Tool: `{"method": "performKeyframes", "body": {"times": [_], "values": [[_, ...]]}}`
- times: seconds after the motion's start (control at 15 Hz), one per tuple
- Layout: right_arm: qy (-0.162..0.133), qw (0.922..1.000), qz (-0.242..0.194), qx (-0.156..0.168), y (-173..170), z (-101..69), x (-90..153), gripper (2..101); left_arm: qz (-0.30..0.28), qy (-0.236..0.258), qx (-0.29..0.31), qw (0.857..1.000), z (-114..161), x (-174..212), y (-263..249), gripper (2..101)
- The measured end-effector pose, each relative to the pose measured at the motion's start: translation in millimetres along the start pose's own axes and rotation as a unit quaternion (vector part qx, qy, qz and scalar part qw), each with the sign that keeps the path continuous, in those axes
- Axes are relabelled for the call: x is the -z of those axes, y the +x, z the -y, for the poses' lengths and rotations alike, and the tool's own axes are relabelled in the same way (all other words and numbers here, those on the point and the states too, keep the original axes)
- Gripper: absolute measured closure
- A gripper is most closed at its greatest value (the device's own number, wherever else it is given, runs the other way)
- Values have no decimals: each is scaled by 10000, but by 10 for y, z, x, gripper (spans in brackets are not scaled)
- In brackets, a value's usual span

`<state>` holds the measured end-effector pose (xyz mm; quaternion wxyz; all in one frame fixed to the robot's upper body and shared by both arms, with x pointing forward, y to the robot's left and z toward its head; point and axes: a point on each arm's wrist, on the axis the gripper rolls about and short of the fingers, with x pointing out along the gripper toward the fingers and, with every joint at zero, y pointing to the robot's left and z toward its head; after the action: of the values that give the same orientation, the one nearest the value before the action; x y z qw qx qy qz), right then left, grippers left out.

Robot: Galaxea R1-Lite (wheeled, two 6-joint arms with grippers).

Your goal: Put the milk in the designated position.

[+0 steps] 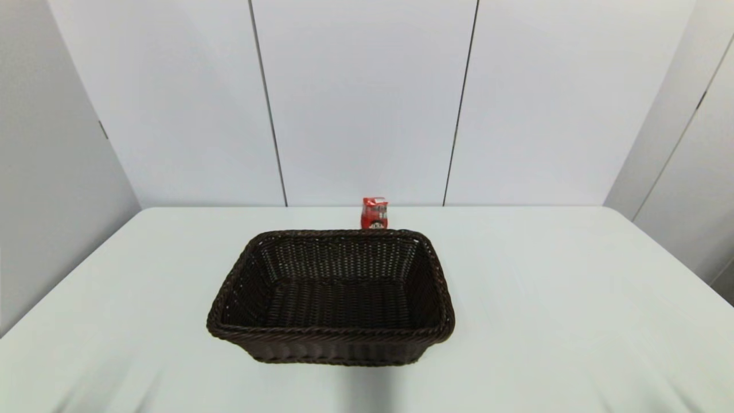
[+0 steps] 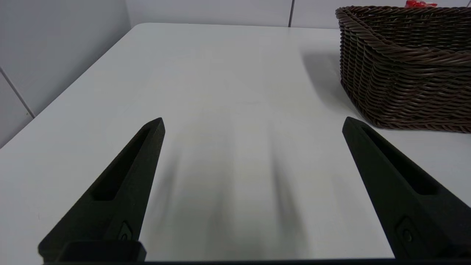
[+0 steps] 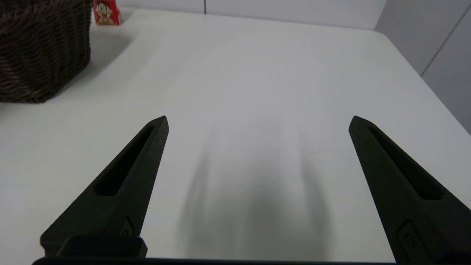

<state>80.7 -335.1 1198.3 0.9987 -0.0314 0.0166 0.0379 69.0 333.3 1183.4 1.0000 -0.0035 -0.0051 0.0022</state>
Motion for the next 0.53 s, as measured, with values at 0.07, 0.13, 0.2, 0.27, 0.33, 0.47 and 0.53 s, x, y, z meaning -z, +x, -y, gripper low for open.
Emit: {"method": "performKeyframes", "body": {"times": [0.07,0.13,0.2,0.27,0.33,0.47,0.53], "values": [[84,9998,148,51,-40,-3,25,52,0,-1,2,10000,0,0,0,53],[218,9993,271,162,-68,-2,44,52,0,-1,0,10000,0,0,0,53],[428,9983,204,325,-84,1,93,52,-2,-1,2,10000,0,0,0,53],[713,9965,51,442,-94,1,154,52,-2,-1,2,10000,0,0,0,53],[930,9945,60,485,-101,1,168,52,0,-1,2,10000,0,0,0,53],[1078,9929,119,492,-109,1,174,52,-2,-1,2,10000,0,0,0,53],[1184,9915,142,518,-112,2,175,52,0,-1,2,10000,0,0,0,53]]}}
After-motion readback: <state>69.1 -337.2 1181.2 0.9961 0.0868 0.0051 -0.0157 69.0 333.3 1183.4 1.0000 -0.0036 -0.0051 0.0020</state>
